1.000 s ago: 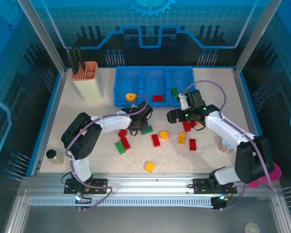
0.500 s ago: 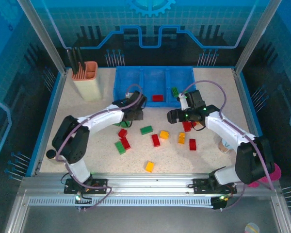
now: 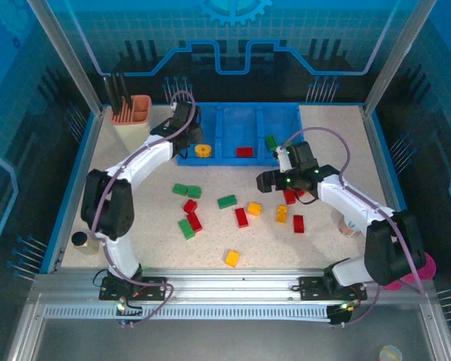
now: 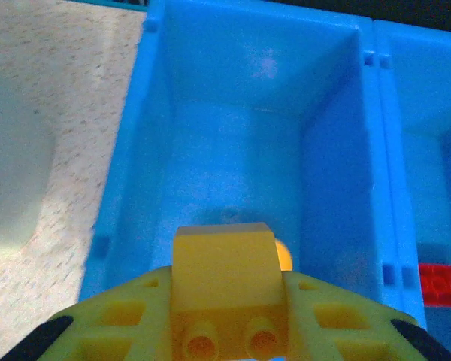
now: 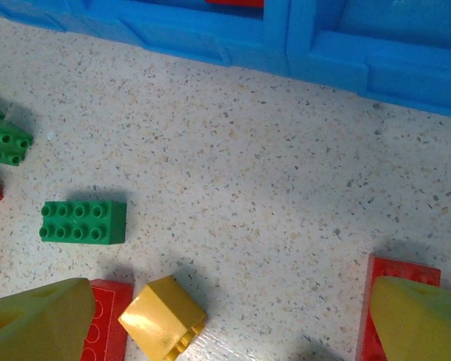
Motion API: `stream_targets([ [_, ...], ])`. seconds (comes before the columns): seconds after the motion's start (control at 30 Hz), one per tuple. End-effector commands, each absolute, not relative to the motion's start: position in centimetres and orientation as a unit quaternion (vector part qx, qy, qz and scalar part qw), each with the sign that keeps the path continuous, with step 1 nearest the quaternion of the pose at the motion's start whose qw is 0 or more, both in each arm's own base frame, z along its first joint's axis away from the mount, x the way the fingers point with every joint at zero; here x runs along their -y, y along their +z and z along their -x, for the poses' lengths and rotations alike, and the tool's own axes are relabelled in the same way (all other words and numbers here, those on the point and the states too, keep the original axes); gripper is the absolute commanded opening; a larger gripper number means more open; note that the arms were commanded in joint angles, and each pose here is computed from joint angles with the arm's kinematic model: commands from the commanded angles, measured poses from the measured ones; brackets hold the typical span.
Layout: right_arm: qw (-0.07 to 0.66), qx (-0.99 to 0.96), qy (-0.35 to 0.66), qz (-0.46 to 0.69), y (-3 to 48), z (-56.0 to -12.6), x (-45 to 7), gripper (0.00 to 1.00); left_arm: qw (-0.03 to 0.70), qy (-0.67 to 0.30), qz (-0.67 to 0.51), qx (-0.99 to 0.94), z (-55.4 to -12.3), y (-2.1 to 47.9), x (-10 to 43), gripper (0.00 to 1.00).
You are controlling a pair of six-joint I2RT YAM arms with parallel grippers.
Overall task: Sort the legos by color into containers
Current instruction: Place the lego in the container, then pick up the lego from the center of the table.
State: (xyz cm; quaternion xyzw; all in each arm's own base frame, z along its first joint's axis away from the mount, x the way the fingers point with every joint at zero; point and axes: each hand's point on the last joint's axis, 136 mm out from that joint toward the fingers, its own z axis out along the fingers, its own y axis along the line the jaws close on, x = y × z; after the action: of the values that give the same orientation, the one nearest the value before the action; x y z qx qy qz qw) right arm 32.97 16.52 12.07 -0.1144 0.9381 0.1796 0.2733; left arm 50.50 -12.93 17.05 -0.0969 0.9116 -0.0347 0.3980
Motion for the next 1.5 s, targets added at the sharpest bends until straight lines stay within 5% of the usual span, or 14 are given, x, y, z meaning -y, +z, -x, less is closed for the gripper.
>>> stream_targets([
  [0.0,0.28,-0.933,0.194,0.118,12.7,-32.9,-17.5,0.95,0.396,-0.055,0.068,-0.914,-53.0,15.7,14.4,0.32],
  [0.57,0.276,-0.938,0.167,0.129,13.2,-32.8,-17.9,0.96,0.372,-0.079,0.093,-0.92,-59.1,7.9,14.6,0.36],
  [0.87,0.28,-0.936,0.168,0.135,13.4,-33.6,-18.8,0.96,0.409,-0.068,0.052,-0.909,-57.8,14.0,14.2,0.62],
  [1.13,0.278,-0.935,0.173,0.139,13.1,-34.0,-19.9,0.96,0.453,-0.074,0.006,-0.889,-51.4,21.2,14.4,0.66],
  [1.47,0.299,-0.936,0.139,0.126,16.8,-34.8,-18.0,0.98,0.36,-0.145,-0.165,-0.907,-35.6,16.7,22.0,0.71],
])
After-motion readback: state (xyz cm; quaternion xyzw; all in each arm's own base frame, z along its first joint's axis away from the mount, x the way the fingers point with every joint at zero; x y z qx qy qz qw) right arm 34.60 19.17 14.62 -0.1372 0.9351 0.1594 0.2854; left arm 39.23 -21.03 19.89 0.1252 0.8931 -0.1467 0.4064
